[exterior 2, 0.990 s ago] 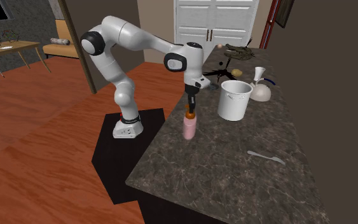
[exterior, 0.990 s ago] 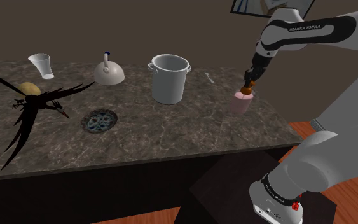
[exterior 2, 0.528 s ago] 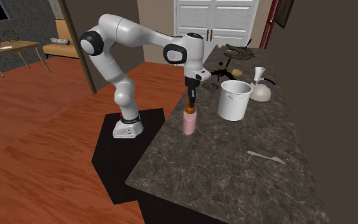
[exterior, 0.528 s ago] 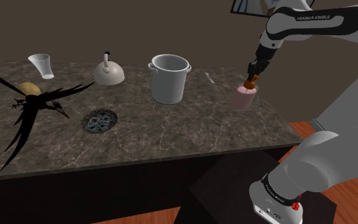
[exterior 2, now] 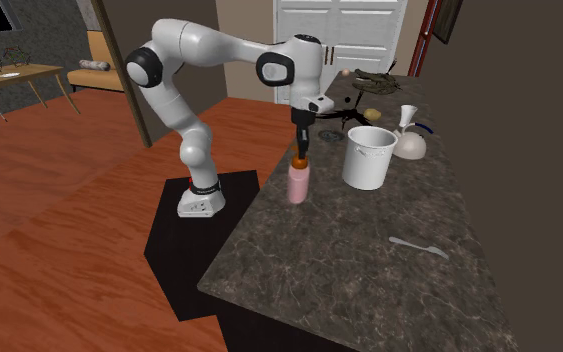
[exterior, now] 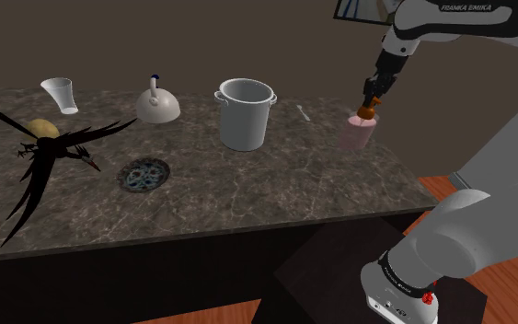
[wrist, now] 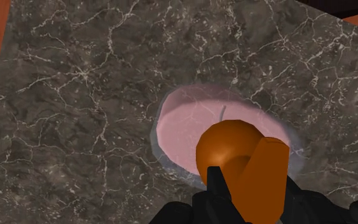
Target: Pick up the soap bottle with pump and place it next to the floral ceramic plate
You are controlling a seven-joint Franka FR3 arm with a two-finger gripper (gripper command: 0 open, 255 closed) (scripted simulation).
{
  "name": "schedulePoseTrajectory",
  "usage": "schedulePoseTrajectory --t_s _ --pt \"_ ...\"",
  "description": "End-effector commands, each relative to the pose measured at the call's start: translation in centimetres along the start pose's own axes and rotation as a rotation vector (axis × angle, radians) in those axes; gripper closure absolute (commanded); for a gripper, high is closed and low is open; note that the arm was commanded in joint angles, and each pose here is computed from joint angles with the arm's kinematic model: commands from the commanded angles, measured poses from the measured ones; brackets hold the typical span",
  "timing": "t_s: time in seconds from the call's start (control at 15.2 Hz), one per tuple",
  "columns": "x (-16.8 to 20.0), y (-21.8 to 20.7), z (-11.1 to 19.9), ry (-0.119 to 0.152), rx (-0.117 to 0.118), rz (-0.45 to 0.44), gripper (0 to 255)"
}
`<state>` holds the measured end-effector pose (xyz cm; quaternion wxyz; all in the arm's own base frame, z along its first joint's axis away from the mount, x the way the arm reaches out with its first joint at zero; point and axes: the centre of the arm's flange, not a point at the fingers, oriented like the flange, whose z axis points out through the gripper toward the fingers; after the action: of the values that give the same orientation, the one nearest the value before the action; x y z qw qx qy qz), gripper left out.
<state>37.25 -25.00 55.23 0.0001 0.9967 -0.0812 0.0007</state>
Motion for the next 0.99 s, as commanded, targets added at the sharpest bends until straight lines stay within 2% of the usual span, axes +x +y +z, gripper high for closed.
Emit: schedulePoseTrajectory --t_s 0.0,0.92 --pt "0.0 0.0 -1.1 0.000 0.000 0.000 255" --pt "0.0 0.0 -8.5 0.000 0.000 0.000 255"
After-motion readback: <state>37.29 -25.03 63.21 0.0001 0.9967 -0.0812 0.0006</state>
